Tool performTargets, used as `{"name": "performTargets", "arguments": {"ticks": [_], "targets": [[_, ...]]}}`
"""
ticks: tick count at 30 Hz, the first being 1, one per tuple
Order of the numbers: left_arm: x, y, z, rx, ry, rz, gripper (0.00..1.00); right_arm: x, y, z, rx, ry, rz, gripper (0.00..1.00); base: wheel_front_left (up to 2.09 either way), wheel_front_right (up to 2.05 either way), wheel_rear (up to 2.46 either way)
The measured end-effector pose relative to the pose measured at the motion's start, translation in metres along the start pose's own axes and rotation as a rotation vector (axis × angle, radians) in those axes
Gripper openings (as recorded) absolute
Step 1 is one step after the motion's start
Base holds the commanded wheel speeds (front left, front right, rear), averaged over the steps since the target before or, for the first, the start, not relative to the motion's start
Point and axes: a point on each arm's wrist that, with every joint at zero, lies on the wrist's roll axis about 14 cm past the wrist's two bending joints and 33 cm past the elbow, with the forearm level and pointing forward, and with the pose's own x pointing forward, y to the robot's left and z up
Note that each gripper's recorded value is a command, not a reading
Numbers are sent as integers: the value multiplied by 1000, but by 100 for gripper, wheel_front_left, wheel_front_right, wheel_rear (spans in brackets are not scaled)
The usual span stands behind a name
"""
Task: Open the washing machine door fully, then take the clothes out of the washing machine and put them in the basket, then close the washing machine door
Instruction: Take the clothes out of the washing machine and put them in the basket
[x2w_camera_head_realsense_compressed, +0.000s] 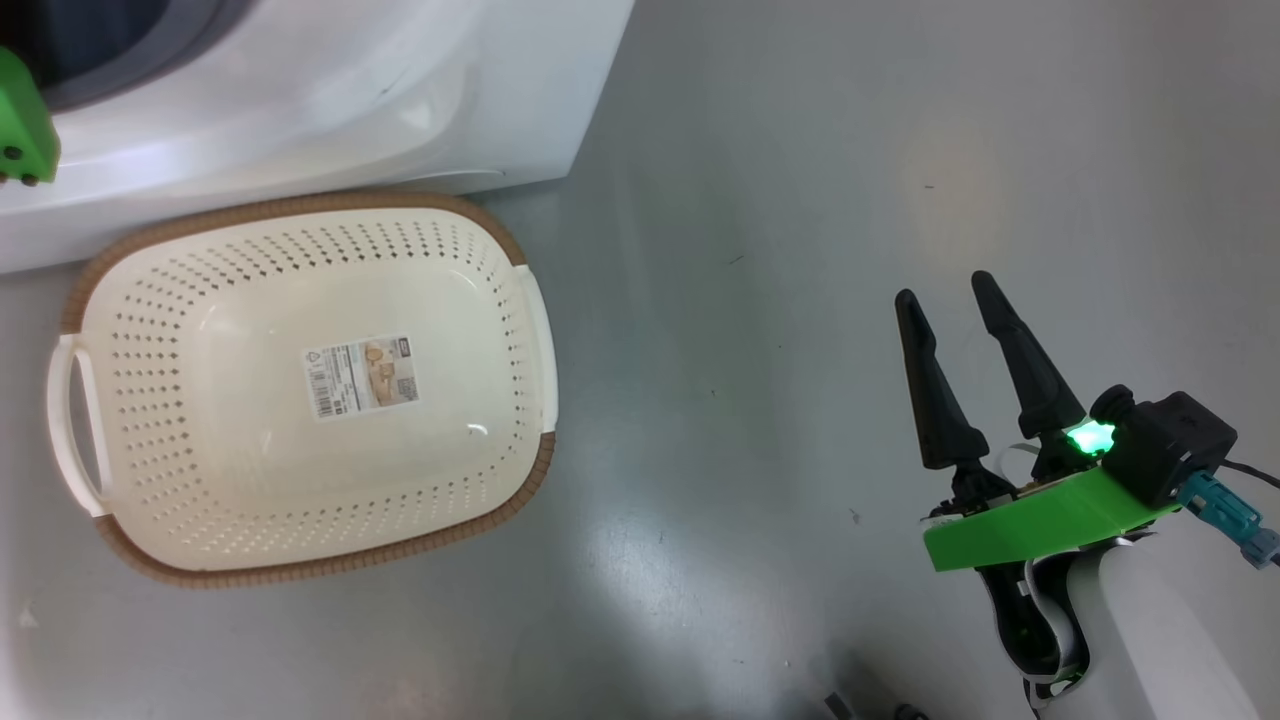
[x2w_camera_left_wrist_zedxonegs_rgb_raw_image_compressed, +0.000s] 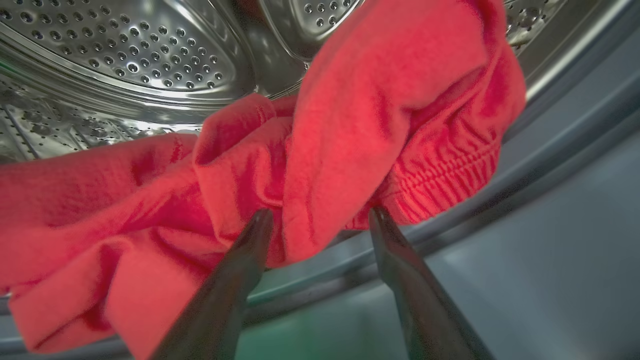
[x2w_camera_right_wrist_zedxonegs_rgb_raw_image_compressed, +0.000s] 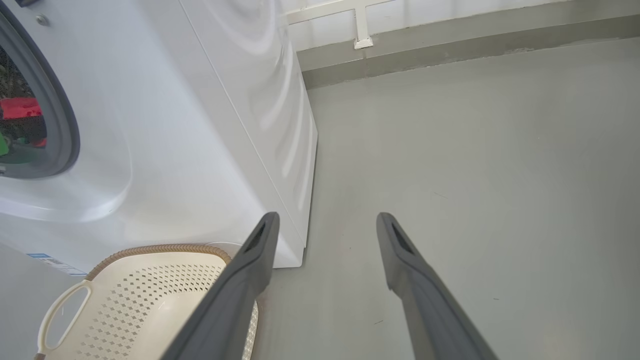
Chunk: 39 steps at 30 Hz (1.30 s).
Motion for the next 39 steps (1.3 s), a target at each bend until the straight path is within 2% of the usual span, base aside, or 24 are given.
{"name": "performTargets", "arguments": {"ticks": [1, 2, 3, 7, 8, 15, 22, 28, 39], "targets": [[0, 0, -1, 2, 4, 0, 100, 0, 0, 0, 1, 0, -1, 100, 0, 0, 0], [0, 1, -3, 4, 7, 1, 89, -1, 0, 0, 0, 0, -1, 100, 0, 0, 0], [0, 1, -4, 5, 12, 4, 58, -1, 0, 1, 0, -1, -1, 100, 0, 0, 0], [1, 3, 0, 12, 5, 10, 15, -2, 1, 4, -2, -9, 1, 100, 0, 0, 0], [1, 3, 2, 13, 2, 9, 1, -2, 1, 5, -2, -12, 2, 100, 0, 0, 0], [-2, 4, 9, 3, -18, 15, 0, -2, 3, 9, 0, -24, 9, 100, 0, 0, 0], [-10, 1, 46, -100, -129, 19, 0, -1, 10, 16, 0, -44, 27, 100, 0, 0, 0], [-34, -1, 55, -186, -196, 39, 0, -3, 17, 28, 2, -72, 46, 100, 0, 0, 0], [-82, 2, 69, -230, -295, 71, 0, -13, 26, 42, -20, -107, 68, 100, 0, 0, 0]]}}
